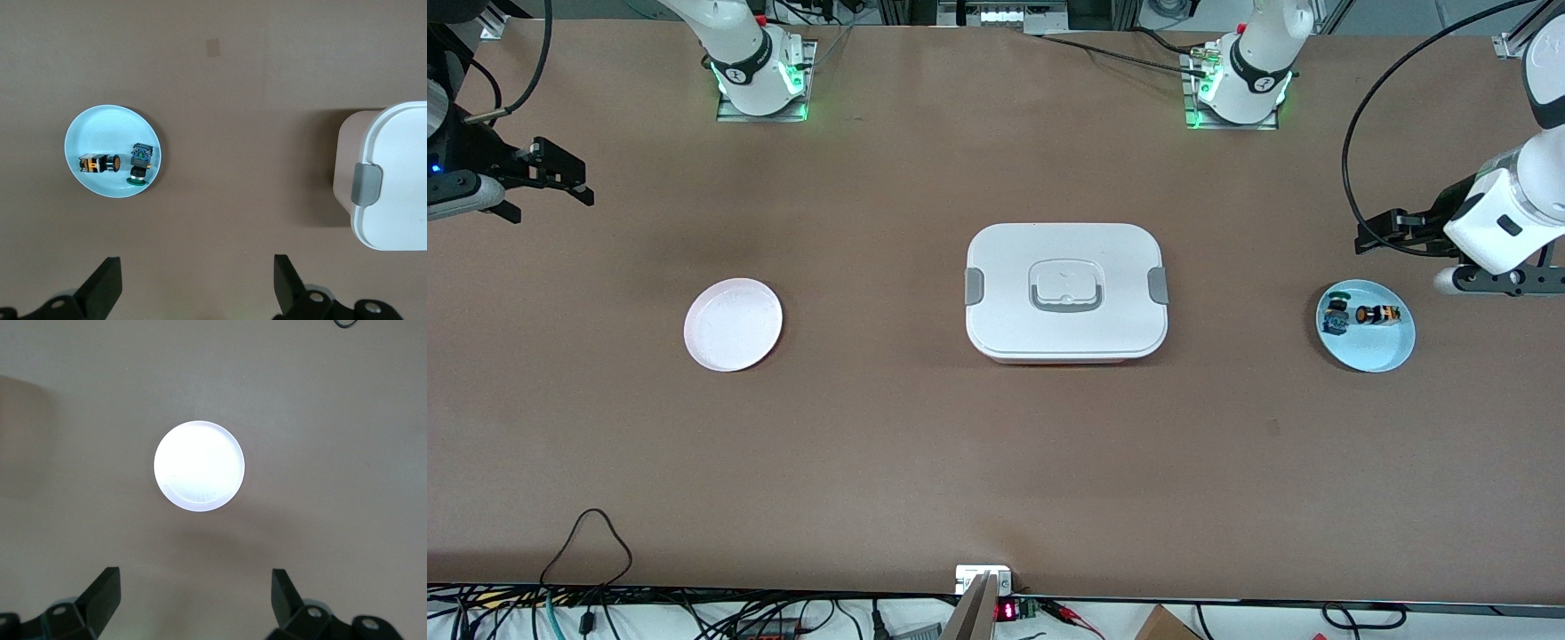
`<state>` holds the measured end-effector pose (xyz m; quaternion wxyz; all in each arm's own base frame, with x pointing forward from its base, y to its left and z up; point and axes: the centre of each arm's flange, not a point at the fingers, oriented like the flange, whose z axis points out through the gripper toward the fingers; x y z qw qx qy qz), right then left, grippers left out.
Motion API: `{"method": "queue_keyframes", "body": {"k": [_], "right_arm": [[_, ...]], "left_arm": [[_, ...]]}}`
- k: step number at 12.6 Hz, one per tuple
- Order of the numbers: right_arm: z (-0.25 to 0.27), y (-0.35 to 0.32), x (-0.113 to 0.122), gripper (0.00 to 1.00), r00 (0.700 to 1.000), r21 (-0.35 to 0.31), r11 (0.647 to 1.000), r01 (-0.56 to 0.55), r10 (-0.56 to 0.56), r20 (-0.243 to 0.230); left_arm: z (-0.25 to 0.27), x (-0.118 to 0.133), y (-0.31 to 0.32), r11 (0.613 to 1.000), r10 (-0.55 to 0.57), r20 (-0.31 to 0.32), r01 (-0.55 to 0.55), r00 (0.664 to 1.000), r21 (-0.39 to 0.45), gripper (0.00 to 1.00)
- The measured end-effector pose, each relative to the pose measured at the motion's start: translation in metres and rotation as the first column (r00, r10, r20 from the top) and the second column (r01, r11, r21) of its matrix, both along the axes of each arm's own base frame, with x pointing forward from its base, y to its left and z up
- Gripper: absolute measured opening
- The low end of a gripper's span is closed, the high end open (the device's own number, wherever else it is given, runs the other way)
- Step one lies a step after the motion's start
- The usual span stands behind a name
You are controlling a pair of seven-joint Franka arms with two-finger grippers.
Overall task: Transfer orange switch to right arm and place
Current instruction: 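Lower the left gripper over the orange-and-black switch on the plate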
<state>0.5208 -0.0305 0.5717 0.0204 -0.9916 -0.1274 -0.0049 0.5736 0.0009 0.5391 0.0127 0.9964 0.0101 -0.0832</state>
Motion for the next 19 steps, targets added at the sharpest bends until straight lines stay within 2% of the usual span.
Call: {"method": "queue_keyframes", "body": {"k": [5,8,10,12,14,16,19], "right_arm": [[0.001,-0.001,0.003,1.00,1.000,-0.002,1.000,0.008,-0.008,0.026],[0.002,-0.002,0.004,1.00,1.000,-0.001,1.000,0.013,-0.013,0.028],[0.012,-0.004,0.009,1.00,0.996,-0.001,0.999,0.053,-0.053,0.072],[0.023,-0.005,0.022,1.00,0.988,0.000,0.992,0.125,-0.124,0.097],[0.023,-0.006,0.035,1.00,0.986,-0.008,0.989,0.150,-0.149,0.080],[0.023,-0.022,0.035,1.00,0.982,-0.013,0.983,0.181,-0.180,0.053],[0.031,-0.033,0.032,1.00,0.979,-0.013,0.980,0.200,-0.200,0.045]], "left_arm": [[-0.044,-0.005,0.026,0.999,0.034,-0.092,-0.031,0.995,0.032,1.00],[-0.051,-0.004,0.027,0.999,0.033,-0.104,-0.030,0.994,0.035,1.00],[-0.056,-0.005,0.030,0.999,0.038,-0.107,-0.034,0.993,0.037,1.00],[-0.074,-0.006,0.043,0.998,0.057,-0.115,-0.053,0.992,0.036,1.00],[-0.089,-0.005,0.056,0.998,0.051,-0.110,-0.048,0.993,0.028,1.00],[-0.106,-0.001,0.072,0.999,0.030,-0.091,-0.028,0.995,0.015,1.00],[-0.142,0.002,0.097,1.000,0.024,-0.100,-0.025,0.995,-0.001,1.00]]}}
